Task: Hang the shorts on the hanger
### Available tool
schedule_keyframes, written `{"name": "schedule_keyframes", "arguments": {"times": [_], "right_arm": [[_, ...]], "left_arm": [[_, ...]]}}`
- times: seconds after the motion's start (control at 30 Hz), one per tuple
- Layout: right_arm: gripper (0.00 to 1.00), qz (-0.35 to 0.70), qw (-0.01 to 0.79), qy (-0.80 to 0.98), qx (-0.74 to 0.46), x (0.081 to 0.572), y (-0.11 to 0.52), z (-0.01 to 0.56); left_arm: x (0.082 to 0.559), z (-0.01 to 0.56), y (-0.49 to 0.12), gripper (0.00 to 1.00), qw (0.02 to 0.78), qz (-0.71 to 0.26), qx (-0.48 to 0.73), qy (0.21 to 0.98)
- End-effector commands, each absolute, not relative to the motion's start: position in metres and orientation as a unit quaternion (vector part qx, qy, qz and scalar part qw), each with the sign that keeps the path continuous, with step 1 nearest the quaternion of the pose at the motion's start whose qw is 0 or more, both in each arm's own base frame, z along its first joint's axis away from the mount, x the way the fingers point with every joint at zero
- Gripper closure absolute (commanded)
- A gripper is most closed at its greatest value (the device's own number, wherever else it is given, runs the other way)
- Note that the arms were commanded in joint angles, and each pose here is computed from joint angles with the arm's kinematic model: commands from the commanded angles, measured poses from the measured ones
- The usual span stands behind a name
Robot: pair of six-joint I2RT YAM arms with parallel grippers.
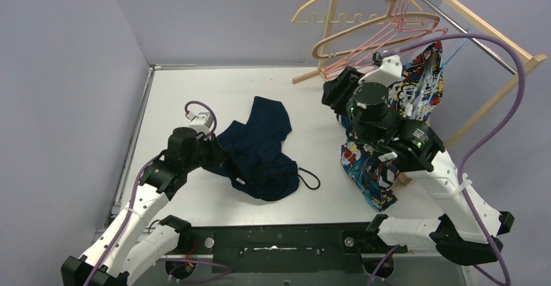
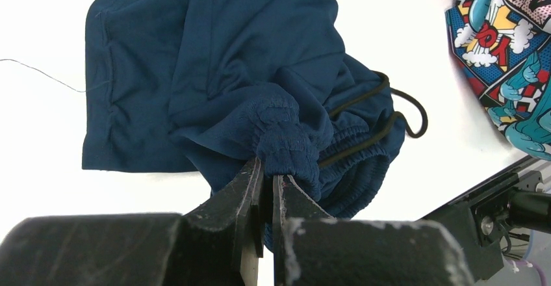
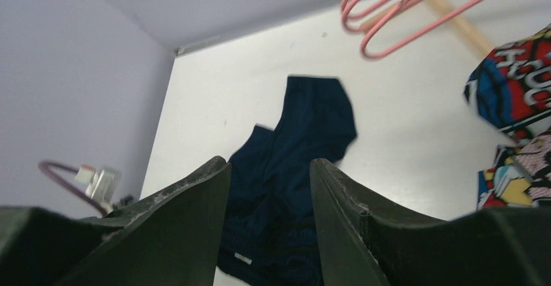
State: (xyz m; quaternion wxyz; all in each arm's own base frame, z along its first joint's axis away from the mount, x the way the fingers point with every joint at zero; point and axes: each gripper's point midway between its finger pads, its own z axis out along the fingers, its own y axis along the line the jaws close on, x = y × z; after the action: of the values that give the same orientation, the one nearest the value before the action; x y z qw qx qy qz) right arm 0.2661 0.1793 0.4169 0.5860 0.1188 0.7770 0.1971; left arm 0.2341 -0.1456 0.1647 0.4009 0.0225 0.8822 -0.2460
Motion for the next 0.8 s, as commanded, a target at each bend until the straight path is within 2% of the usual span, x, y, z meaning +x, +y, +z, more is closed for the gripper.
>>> {"name": "schedule_keyframes", "arguments": {"times": [0.0,0.27,0.77], "right_arm": [[0.5,0.056,0.625,0.758,0.177,0.295,0.119,0.43],[0.51,0.065,0.611,0.765,0.194,0.344,0.1,0.418],[0.53,0.07,0.592,0.769,0.231,0.391,0.096,0.387]], "left_arm": [[0.243,0.187,-0.151,1.0,0.443,-0.262,0.041,0.856],[0.245,0.186,-0.148,1.0,0.445,-0.255,0.038,0.858],[0.242,0.191,-0.146,1.0,0.456,-0.257,0.034,0.851]]}}
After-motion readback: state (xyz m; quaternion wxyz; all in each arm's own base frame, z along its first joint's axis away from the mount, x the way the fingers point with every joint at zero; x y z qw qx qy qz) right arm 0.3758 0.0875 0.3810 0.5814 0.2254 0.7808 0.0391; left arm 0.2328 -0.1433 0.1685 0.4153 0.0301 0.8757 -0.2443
